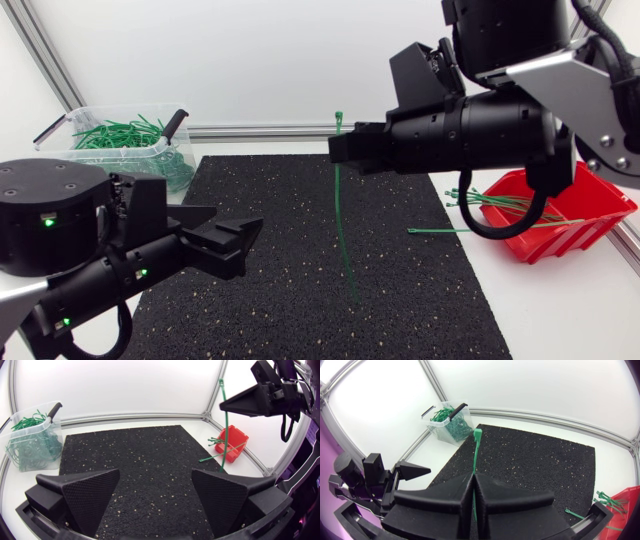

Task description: Take a green cable tie from the red box, thread the tail through the head to close it, then place it in the transparent bin on the left.

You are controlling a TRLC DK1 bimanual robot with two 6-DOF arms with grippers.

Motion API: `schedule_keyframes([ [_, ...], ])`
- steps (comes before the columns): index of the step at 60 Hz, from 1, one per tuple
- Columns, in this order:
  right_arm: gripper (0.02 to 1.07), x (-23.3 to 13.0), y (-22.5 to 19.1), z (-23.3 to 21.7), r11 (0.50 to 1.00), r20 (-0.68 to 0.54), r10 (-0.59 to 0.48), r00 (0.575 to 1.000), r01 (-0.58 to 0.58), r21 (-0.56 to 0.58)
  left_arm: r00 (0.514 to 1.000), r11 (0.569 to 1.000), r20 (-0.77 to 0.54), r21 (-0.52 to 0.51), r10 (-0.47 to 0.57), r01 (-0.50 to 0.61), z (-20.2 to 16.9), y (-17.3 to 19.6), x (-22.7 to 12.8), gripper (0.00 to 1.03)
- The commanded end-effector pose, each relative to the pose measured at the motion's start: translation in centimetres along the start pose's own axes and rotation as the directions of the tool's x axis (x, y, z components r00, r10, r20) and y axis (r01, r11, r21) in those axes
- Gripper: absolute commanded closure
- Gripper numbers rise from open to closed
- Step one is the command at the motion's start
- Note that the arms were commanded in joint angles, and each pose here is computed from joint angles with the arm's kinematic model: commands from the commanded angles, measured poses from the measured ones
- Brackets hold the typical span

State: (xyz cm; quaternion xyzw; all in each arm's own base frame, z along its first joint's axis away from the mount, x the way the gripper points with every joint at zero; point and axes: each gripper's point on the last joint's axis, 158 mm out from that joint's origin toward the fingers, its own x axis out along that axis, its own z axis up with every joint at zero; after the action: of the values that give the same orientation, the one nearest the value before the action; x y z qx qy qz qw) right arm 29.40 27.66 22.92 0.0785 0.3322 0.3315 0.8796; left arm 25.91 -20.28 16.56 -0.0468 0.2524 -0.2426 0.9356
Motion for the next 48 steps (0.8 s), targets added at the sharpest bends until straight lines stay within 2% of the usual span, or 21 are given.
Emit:
schedule_keyframes([
  [1,1.01,0.9,0.2,0.9,0.999,0.01,-0.015,1.0,0.014,0.052,1.0,1.0,-0.012,-0.025,-0.02,0.019,1.1,-2.0,0.7,0.03],
  [15,1.01,2.5,-0.8,1.2,0.993,-0.007,-0.054,0.998,0.055,0.1,0.999,0.998,-0.027,0.045,-0.039,0.04,1.4,-6.3,1.8,0.03],
  [32,1.01,3.9,-1.5,0.8,0.988,-0.041,-0.071,0.997,0.076,0.131,0.999,0.998,-0.05,0.055,-0.016,0.019,1.9,-7.2,3.5,0.03],
  [48,1.01,4.3,-0.7,0.5,0.989,-0.056,-0.045,0.997,0.052,0.141,0.999,0.997,-0.037,0.074,0.013,-0.01,1.4,-7.1,5.3,0.04],
])
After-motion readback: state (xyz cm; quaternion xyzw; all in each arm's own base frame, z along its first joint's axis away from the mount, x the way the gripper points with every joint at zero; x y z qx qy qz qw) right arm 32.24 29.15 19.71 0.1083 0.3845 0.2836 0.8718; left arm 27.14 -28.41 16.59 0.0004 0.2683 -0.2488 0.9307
